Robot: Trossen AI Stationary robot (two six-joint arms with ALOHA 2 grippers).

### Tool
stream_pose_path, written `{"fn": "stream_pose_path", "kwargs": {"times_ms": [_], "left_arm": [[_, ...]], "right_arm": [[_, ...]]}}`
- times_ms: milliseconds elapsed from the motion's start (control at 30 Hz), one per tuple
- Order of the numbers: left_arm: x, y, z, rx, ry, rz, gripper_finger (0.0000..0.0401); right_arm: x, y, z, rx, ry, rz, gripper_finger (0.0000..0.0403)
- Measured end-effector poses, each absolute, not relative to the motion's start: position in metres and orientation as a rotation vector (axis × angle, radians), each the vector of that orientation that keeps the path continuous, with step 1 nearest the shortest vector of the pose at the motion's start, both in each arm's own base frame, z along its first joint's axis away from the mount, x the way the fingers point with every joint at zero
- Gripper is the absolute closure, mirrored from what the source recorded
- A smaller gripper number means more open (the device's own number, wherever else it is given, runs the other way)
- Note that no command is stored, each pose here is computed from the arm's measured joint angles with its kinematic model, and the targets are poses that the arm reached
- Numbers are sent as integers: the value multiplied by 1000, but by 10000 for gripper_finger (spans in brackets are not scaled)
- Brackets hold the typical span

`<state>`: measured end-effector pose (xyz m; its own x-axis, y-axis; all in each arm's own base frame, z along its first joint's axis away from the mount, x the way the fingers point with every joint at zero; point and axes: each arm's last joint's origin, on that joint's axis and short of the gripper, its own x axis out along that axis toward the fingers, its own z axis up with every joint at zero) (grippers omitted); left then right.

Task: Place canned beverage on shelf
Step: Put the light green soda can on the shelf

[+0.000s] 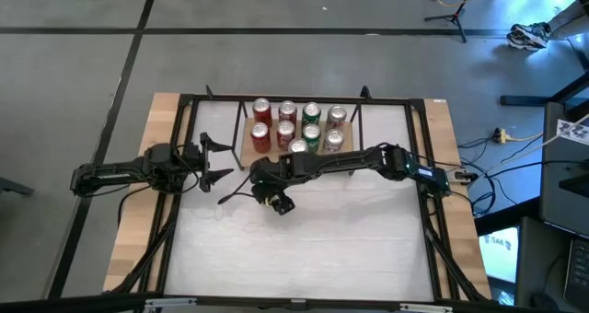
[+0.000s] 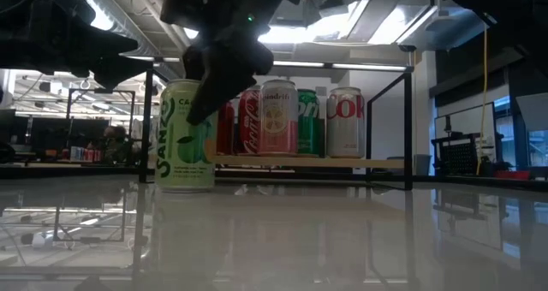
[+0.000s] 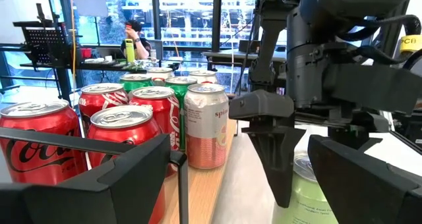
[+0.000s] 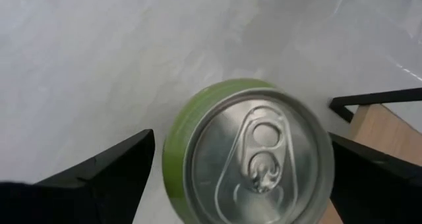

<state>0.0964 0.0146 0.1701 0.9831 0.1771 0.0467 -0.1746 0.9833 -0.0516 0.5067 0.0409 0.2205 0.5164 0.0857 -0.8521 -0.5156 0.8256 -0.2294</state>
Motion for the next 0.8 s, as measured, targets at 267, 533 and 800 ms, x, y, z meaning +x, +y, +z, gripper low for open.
{"fn": "stream_pose_path", "kwargs": {"times_ms": [267, 533, 800], "left_arm": [[96, 15, 170, -47, -51, 177, 51], [96, 15, 170, -47, -51, 177, 51], [96, 15, 170, -47, -51, 177, 51]], "right_arm": [[506, 41, 220, -496, 977, 381, 46], [506, 41, 221, -452, 984, 357, 99], [506, 41, 220, -382, 995, 310, 86]]}}
